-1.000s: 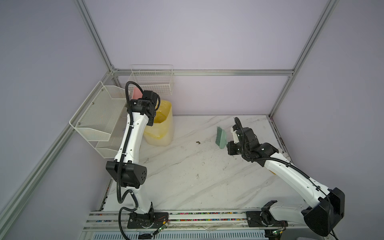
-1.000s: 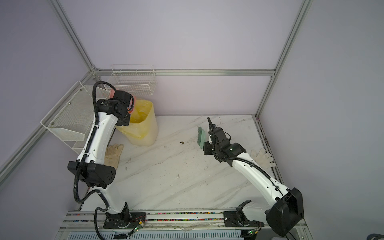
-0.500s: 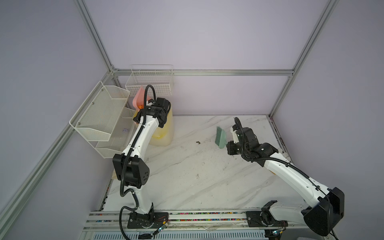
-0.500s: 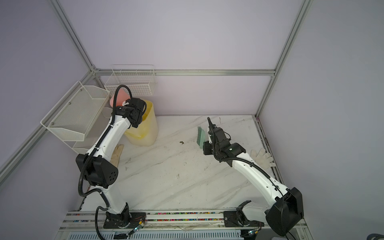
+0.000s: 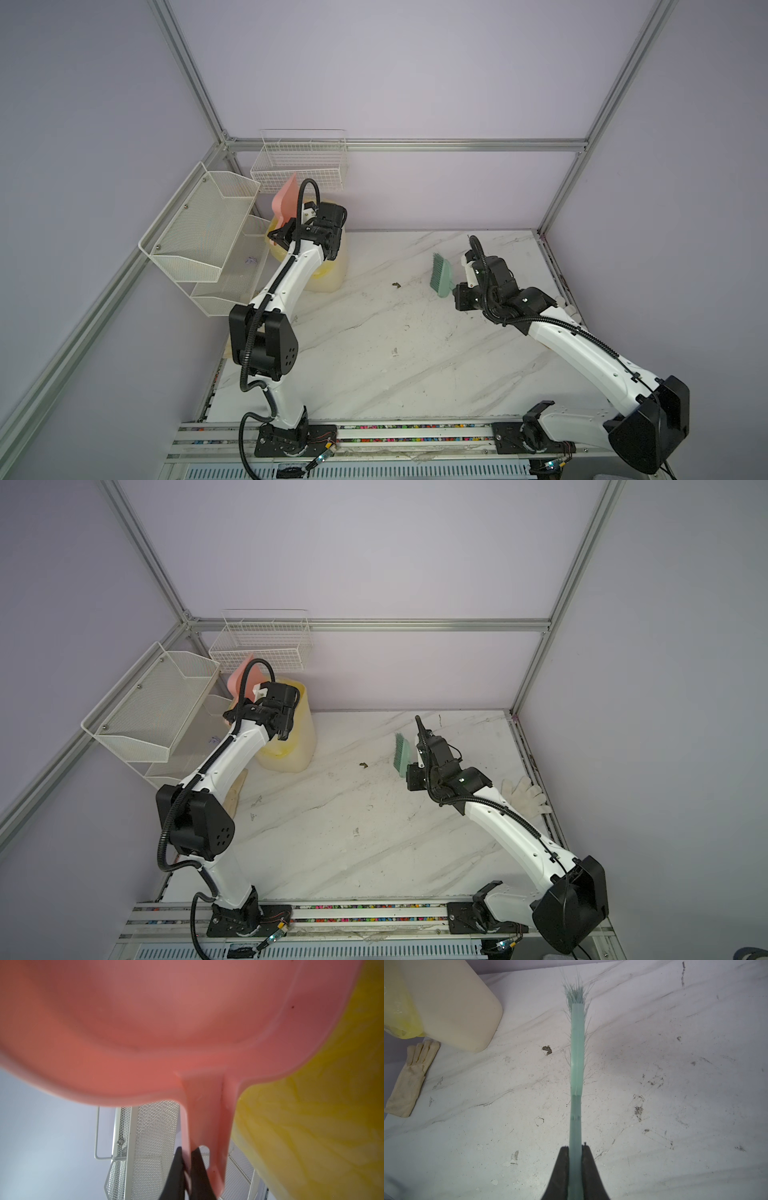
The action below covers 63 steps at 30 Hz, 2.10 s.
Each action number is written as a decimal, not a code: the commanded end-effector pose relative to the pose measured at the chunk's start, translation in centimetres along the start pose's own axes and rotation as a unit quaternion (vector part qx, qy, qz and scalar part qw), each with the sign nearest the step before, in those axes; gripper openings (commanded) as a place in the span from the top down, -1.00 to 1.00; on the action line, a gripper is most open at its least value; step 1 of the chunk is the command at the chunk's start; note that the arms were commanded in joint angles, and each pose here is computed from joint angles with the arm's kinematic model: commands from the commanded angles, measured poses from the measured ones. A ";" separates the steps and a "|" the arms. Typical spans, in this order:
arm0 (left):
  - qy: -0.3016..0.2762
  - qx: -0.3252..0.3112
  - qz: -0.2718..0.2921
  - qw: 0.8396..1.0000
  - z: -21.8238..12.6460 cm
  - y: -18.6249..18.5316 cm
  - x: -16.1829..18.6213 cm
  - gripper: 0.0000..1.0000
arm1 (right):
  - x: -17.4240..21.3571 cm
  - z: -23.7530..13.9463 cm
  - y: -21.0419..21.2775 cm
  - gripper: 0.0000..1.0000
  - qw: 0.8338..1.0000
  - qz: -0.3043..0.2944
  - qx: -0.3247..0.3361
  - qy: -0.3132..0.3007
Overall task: Sweep away the paper scraps from the table
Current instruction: 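Tip the pink dustpan over the yellow bin with the left gripper, then lower the empty dustpan with the left gripper while the right brings the brush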
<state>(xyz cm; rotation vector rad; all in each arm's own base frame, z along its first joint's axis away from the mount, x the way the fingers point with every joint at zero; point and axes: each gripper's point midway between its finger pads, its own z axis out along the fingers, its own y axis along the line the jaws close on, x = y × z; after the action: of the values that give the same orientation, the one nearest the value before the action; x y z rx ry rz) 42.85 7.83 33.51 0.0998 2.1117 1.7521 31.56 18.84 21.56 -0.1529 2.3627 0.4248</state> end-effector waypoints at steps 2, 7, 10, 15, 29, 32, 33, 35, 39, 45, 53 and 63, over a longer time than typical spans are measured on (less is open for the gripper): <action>-0.038 -0.038 -0.052 0.997 -1.1 3.7 -0.5 1.00 | -0.8 -0.5 0.0 1.00 1.000 0.000 -0.004 -0.023; -0.095 -0.080 -0.056 0.991 -2.2 4.6 -1.5 1.00 | -1.1 -0.5 0.0 1.00 1.000 0.001 -0.004 -0.027; -0.079 -0.061 -0.046 0.994 -2.0 3.1 -1.6 1.00 | -1.2 -0.4 0.2 1.00 1.000 0.001 -0.007 -0.027; -0.079 -0.065 -0.018 0.995 -2.0 2.3 -2.1 1.00 | -1.1 -0.6 0.2 1.00 1.000 0.004 -0.007 -0.027; -0.092 -0.056 -0.031 0.994 -2.3 2.2 -2.1 1.00 | -1.2 -0.6 0.1 1.00 1.000 0.001 -0.005 -0.029; -0.093 -0.023 -0.051 0.994 -2.4 2.1 -1.8 1.00 | -1.2 -0.6 0.1 1.00 1.000 0.002 -0.005 -0.028; -0.093 -0.010 -0.057 0.994 -2.5 1.9 -1.6 1.00 | -1.2 -0.6 0.0 1.00 1.000 0.001 -0.004 -0.029; -0.102 0.025 -0.081 0.991 -3.2 1.8 -1.5 1.00 | -1.2 -0.6 0.1 1.00 1.000 0.002 -0.005 -0.029; -0.107 0.074 -0.114 0.985 -3.7 1.5 -0.8 1.00 | -1.1 -0.5 0.2 1.00 1.000 0.002 -0.010 -0.029; -0.117 0.130 -0.151 0.973 -4.5 2.2 -0.5 1.00 | -1.3 -0.4 0.4 1.00 1.000 0.005 -0.013 -0.027; -0.151 0.218 -0.210 0.941 -7.3 3.3 -1.4 1.00 | -1.8 -0.5 2.4 1.00 0.997 0.029 -0.069 -0.036; -0.200 0.308 -0.229 0.901 -12.2 3.5 -2.4 1.00 | -2.8 0.3 3.9 1.00 0.992 0.053 -0.108 -0.036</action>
<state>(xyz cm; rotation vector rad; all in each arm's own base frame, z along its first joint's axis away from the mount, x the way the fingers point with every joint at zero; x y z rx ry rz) 41.39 -2.05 33.74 0.2048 2.1773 0.8675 32.20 21.78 22.46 -0.1434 2.3198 0.6342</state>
